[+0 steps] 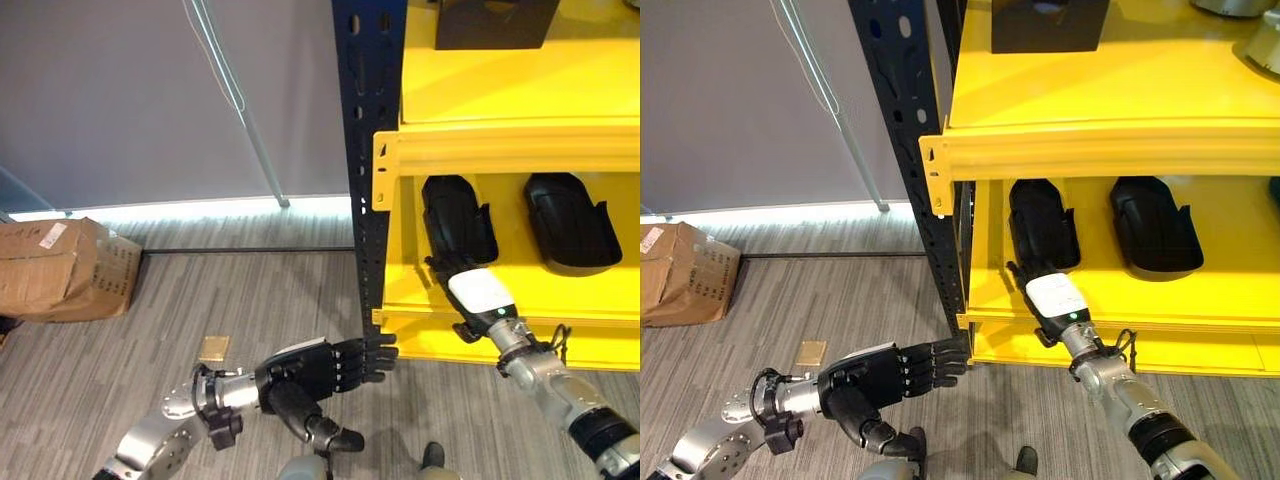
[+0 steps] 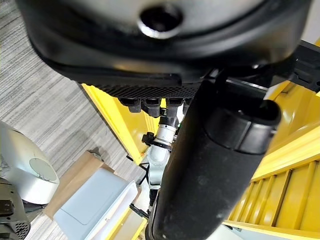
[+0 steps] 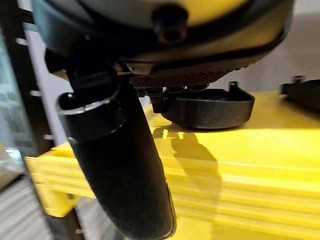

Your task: Move parts from the plastic box to the shelf.

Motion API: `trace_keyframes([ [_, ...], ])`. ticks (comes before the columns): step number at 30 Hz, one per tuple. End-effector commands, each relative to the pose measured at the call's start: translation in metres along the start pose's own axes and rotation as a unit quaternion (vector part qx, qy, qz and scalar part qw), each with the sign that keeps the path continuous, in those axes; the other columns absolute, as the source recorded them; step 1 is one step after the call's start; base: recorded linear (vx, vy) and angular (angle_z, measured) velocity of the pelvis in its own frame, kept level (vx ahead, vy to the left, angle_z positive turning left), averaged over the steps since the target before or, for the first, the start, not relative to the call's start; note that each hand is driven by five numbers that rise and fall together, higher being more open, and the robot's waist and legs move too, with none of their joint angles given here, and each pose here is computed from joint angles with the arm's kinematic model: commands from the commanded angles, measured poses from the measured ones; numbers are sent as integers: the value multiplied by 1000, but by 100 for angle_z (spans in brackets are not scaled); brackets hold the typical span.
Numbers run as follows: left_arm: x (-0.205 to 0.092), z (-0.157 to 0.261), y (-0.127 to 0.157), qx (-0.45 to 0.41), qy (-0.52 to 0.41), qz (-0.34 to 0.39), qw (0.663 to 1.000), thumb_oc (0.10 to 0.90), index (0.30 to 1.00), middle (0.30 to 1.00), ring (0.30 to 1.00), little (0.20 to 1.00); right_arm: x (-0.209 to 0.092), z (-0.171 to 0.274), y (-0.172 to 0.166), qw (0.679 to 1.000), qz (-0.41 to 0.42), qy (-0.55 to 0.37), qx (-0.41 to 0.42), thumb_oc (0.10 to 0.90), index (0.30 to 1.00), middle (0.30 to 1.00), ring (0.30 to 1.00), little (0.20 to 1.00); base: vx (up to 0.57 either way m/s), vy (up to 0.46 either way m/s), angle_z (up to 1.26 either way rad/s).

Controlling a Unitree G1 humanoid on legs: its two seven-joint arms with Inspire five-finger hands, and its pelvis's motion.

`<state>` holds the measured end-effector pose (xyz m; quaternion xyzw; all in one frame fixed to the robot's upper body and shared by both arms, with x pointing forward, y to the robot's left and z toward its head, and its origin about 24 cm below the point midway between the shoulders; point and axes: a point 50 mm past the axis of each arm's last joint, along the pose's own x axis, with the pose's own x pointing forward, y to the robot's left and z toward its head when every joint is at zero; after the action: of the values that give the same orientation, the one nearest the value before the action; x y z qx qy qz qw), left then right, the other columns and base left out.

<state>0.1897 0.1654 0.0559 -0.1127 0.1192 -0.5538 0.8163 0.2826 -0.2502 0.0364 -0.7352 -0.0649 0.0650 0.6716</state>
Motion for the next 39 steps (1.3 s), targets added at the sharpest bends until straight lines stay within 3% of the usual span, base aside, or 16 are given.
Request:
trace_keyframes([
  [1, 6, 33, -9, 59, -72, -42, 995, 900, 1000, 1000, 1000, 1000, 25, -6, -58, 989, -146, -30, -10, 900, 1000, 1000, 1000, 1000, 0, 0, 0],
  [10, 10, 34, -10, 55, -77, -38, 995, 900, 1000, 1000, 1000, 1000, 27, 32, -84, 961, -226, -154, 41, 900, 1000, 1000, 1000, 1000, 0, 0, 0],
  [22, 11, 34, -10, 53, -80, -34, 995, 900, 1000, 1000, 1000, 1000, 19, 70, -85, 950, -175, -242, 87, 900, 1000, 1000, 1000, 1000, 0, 0, 0],
  [28, 12, 32, -12, 53, -87, -28, 994, 900, 1000, 1000, 1000, 1000, 21, 63, -95, 940, -273, -182, 93, 900, 1000, 1000, 1000, 1000, 0, 0, 0],
  [35, 14, 30, -15, 52, -103, -20, 993, 900, 1000, 1000, 1000, 1000, 17, 46, -122, 894, -386, -94, 205, 900, 1000, 1000, 1000, 1000, -13, 8, -2],
  [39, 14, 28, -18, 50, -110, -18, 993, 900, 1000, 1000, 1000, 1000, 9, 40, -121, 881, -399, -65, 247, 900, 1000, 1000, 1000, 1000, -12, 8, -5],
])
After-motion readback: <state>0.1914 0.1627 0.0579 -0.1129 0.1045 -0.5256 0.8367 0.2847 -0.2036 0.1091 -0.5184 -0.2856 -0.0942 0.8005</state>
